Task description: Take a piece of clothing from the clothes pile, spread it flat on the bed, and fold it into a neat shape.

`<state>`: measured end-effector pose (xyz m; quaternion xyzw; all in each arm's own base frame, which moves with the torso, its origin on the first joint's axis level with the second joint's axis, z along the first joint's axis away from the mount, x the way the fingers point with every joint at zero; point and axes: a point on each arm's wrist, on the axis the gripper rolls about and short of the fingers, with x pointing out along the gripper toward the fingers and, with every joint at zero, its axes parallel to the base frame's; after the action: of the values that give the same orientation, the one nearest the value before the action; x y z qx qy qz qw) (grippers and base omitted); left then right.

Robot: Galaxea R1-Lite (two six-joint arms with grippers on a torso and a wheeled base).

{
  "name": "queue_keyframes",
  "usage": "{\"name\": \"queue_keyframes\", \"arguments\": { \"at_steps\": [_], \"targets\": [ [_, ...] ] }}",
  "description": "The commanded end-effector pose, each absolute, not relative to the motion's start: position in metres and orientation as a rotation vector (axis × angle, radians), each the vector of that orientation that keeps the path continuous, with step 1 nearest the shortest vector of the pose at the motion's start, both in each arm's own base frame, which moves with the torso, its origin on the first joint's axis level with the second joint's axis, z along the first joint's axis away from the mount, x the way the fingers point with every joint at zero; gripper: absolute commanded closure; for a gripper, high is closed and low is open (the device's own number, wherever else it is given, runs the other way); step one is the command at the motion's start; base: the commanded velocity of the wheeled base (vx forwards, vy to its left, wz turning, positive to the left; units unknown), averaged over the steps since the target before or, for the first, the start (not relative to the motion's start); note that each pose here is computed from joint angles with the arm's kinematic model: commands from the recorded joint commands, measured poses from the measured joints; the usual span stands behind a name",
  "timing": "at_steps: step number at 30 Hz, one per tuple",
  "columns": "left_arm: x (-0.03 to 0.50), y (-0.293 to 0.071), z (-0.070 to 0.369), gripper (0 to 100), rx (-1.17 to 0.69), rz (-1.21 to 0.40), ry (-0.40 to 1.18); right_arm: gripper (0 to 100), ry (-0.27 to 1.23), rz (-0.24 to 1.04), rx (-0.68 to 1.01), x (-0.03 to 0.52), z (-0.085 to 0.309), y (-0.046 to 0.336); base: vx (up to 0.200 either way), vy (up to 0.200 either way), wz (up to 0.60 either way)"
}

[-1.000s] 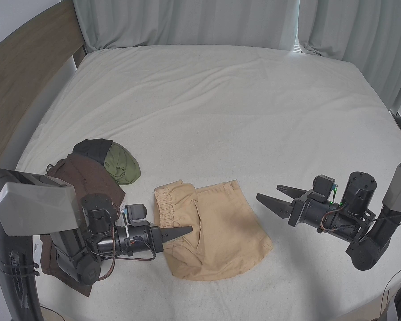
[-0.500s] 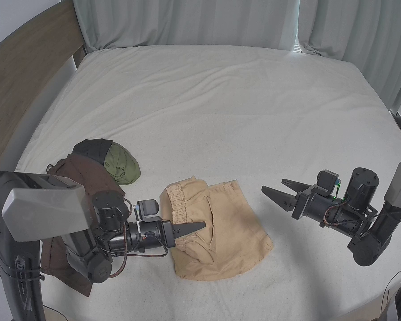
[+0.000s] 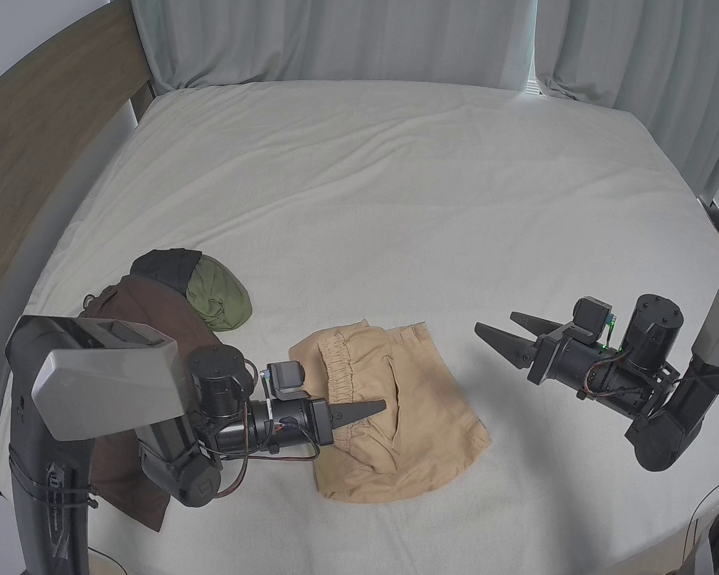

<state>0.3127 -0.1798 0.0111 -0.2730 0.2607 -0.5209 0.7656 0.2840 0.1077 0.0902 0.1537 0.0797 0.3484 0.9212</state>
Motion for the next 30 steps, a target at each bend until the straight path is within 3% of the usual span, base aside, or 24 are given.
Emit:
{"name": "queue_keyframes", "arguments": {
  "at_steps": [1,14,15,30],
  "targets": [
    [0.3142,-0.1835,0.0057,100,-0.595,-1.133,0.576,0,0.157,0.714,0.316,0.2849,0.0915,0.1067,0.000,0.000,0.00],
    [0.3144,-0.1905,-0.0040,100,-0.589,-1.140,0.593,0,0.158,0.711,0.317,0.2849,0.0912,0.1057,0.000,0.000,0.00],
    [0.3150,-0.1908,-0.0036,0,-0.589,-1.139,0.589,0,0.158,0.711,0.317,0.2849,0.0912,0.1057,0.000,0.000,0.00],
    [0.3181,-0.1905,-0.0012,0,-0.582,-1.105,0.557,0,0.162,0.712,0.317,0.2842,0.0907,0.1060,0.000,0.000,0.00]
  ]
}}
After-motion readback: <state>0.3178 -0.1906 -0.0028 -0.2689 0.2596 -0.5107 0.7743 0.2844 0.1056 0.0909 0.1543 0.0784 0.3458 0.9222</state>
